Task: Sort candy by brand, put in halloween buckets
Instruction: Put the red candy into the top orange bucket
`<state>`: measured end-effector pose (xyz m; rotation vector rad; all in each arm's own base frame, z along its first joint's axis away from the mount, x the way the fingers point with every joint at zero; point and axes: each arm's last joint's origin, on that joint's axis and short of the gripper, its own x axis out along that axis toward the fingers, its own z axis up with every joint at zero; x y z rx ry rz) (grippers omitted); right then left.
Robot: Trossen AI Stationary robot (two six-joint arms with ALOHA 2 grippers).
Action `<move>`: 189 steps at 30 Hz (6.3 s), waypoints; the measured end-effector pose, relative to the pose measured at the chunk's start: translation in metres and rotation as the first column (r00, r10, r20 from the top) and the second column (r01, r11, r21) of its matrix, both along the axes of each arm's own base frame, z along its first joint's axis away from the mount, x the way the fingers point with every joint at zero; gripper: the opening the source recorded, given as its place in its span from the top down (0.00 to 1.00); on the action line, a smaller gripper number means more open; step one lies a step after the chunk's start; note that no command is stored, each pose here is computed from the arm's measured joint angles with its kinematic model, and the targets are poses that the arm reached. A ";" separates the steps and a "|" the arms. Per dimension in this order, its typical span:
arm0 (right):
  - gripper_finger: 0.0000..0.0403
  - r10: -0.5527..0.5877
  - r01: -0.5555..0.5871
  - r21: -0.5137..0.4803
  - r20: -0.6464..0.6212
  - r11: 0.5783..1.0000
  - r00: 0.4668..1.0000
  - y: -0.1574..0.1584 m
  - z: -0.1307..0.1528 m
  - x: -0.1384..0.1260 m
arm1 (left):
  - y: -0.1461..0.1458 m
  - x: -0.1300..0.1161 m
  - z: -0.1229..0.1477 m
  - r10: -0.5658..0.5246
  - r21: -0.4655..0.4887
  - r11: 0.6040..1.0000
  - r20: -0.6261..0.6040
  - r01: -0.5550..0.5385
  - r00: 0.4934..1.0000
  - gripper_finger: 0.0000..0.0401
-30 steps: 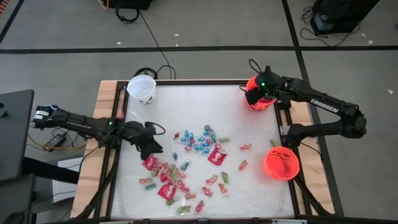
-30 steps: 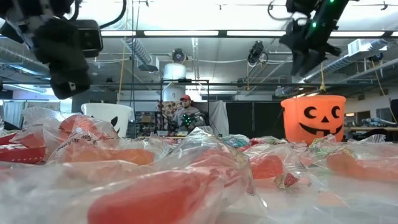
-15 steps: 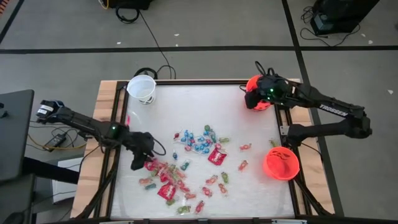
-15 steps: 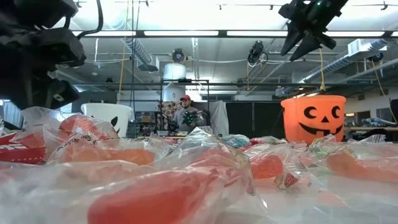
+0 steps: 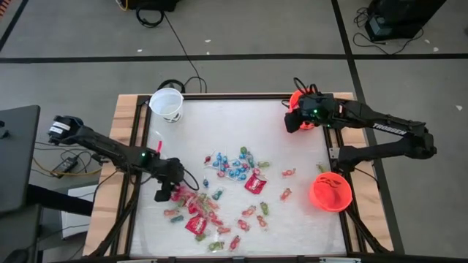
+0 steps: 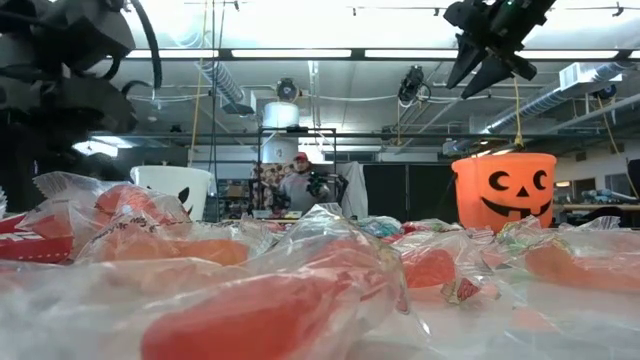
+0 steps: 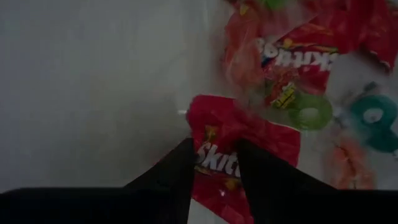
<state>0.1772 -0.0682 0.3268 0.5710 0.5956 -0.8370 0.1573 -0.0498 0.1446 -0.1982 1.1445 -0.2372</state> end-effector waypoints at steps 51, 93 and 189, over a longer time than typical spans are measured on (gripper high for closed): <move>0.48 0.471 -0.625 0.007 0.651 0.781 0.595 0.063 -0.034 0.168 | 0.025 0.058 0.117 0.536 -0.289 0.756 0.788 -0.587 0.303 1.00; 0.99 -0.240 0.235 -0.062 -0.100 0.970 0.966 0.000 -0.017 0.010 | 0.023 0.008 0.122 0.675 -0.211 0.702 0.501 -0.680 0.542 0.71; 0.98 0.144 -0.198 -0.071 -0.460 0.978 0.876 0.001 -0.032 0.037 | 0.031 -0.013 0.164 0.765 -0.244 0.594 0.466 -0.766 0.445 0.99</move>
